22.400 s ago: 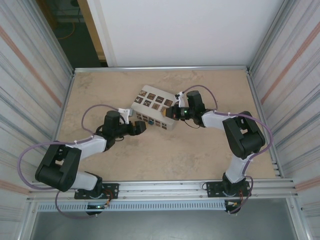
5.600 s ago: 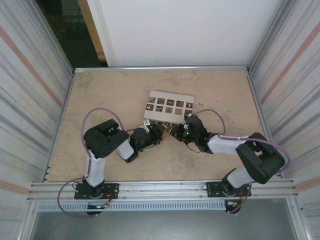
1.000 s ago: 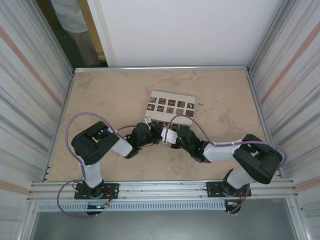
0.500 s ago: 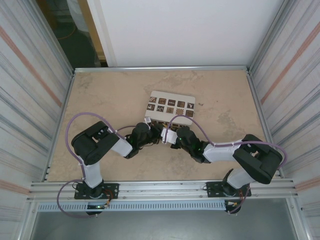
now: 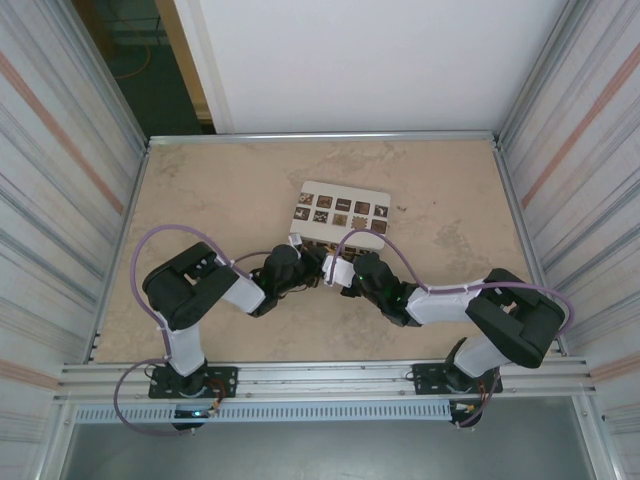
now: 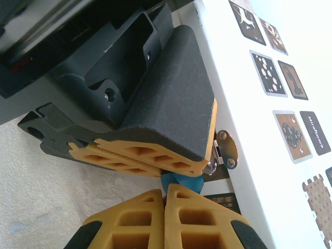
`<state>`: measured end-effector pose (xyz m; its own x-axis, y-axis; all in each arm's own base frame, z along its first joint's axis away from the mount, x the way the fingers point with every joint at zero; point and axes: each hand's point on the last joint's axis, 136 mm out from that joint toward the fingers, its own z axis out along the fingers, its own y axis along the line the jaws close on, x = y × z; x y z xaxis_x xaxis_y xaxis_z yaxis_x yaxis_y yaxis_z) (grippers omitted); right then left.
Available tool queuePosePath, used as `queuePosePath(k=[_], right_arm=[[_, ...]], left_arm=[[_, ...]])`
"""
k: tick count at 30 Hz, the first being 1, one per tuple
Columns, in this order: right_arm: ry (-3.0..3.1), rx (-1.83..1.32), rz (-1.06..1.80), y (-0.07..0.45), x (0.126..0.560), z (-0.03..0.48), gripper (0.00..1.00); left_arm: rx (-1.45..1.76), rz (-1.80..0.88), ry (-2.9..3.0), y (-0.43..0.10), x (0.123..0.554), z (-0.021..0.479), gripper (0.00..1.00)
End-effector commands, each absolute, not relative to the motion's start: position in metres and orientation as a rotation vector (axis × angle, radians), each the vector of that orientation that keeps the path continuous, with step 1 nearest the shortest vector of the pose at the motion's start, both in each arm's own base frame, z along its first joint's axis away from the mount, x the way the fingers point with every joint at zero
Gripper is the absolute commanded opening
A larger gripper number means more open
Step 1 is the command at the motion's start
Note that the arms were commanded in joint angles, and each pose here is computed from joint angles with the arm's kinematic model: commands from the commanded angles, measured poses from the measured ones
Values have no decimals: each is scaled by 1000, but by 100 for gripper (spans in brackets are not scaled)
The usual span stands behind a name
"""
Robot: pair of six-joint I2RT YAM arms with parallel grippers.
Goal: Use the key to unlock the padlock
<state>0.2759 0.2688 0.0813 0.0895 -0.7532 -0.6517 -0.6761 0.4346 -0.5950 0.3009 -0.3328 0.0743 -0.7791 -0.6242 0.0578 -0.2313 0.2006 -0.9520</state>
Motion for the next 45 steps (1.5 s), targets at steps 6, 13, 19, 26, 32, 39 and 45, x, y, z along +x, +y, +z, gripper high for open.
queuePosePath(k=[6,13,19,26,32,39,45], right_arm=[[1756,-953,103,273,288,104,0],[1845,-749,255,276,290,91,0],[1860,-699,331,280,287,79,0],[1876,-707,342,279,284,65,0],[1890,-722,338,275,279,55,0],[1915,-684,404,272,271,50,0],[1933,-656,504,275,261,51,0]], left_arm=[[-759,-1639,2126,-338,300,86,0],[-760,-1637,2132,-339,299,84,0],[-762,-1629,2140,-339,297,80,0],[-761,-1617,2151,-339,296,75,1],[-743,-1587,2161,-338,297,73,11],[-712,-1517,2170,-328,298,79,28],[-677,-1439,2165,-312,298,91,38]])
